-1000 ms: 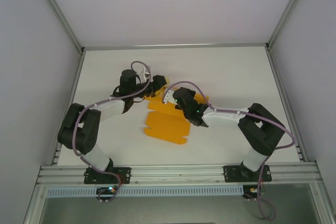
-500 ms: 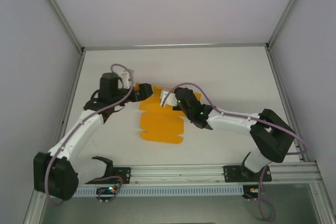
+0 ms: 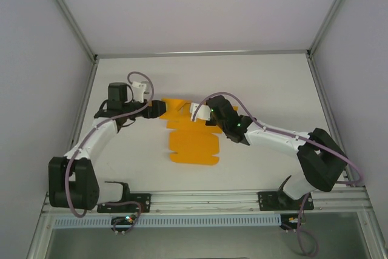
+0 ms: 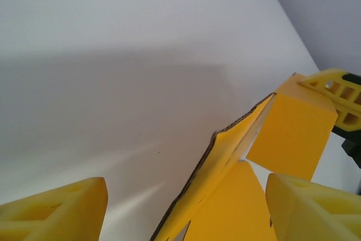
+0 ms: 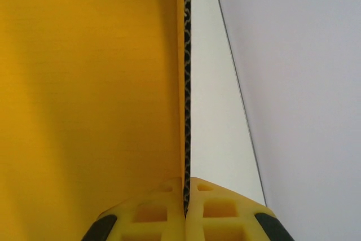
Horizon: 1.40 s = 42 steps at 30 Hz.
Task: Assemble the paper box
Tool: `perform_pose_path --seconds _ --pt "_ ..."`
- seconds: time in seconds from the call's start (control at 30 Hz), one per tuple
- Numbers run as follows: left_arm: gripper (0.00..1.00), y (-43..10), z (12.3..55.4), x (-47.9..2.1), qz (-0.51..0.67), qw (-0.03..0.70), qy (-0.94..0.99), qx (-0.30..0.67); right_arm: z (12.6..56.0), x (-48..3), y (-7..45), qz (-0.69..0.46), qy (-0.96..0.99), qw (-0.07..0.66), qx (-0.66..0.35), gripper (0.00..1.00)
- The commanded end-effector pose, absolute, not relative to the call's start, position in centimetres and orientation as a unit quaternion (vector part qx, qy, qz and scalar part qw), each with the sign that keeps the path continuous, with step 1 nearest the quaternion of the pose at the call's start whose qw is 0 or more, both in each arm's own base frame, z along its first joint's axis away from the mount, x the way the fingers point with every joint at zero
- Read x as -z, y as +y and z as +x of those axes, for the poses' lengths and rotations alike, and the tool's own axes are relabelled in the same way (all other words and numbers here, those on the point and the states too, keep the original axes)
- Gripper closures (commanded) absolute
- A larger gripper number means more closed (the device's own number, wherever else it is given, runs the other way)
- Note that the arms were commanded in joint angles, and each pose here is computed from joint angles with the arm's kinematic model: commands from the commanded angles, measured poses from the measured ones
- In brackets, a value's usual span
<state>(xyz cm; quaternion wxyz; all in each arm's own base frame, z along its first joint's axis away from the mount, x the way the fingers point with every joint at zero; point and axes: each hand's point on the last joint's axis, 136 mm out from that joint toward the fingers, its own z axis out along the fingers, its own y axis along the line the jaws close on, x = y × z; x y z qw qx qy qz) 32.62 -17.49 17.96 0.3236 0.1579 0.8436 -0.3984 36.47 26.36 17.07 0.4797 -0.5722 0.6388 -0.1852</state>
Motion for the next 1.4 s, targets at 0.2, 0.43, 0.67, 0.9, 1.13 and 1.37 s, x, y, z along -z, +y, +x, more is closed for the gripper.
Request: perform_pose_path --seconds 0.2,0.43,0.67,0.9,1.13,1.37 --pt "0.64 -20.5 33.5 -19.7 0.293 0.333 0.77 0.459 36.6 -18.6 26.5 -0.585 0.639 0.475 0.156 1.0" --pt "1.0 -20.7 32.2 -20.4 0.348 0.377 0.734 0.446 36.2 -17.5 24.8 -0.592 0.666 0.433 0.139 0.9" --pt "1.0 -20.9 29.0 -21.6 0.416 0.4 0.677 0.457 36.2 -16.4 23.1 -0.603 0.683 0.389 0.14 0.83" --pt "1.0 -20.7 29.1 -21.3 0.417 0.396 0.687 0.444 37.4 -17.0 22.3 -0.592 0.679 0.402 0.161 0.99" --pt "0.0 -16.8 35.9 -18.2 0.244 0.404 0.826 0.309 40.1 -19.3 21.1 -0.535 0.654 0.446 0.294 1.0" --pt "0.0 -13.9 35.5 -13.8 0.113 0.352 0.893 0.256 41.3 -17.9 20.4 -0.493 0.637 0.432 0.406 1.0"
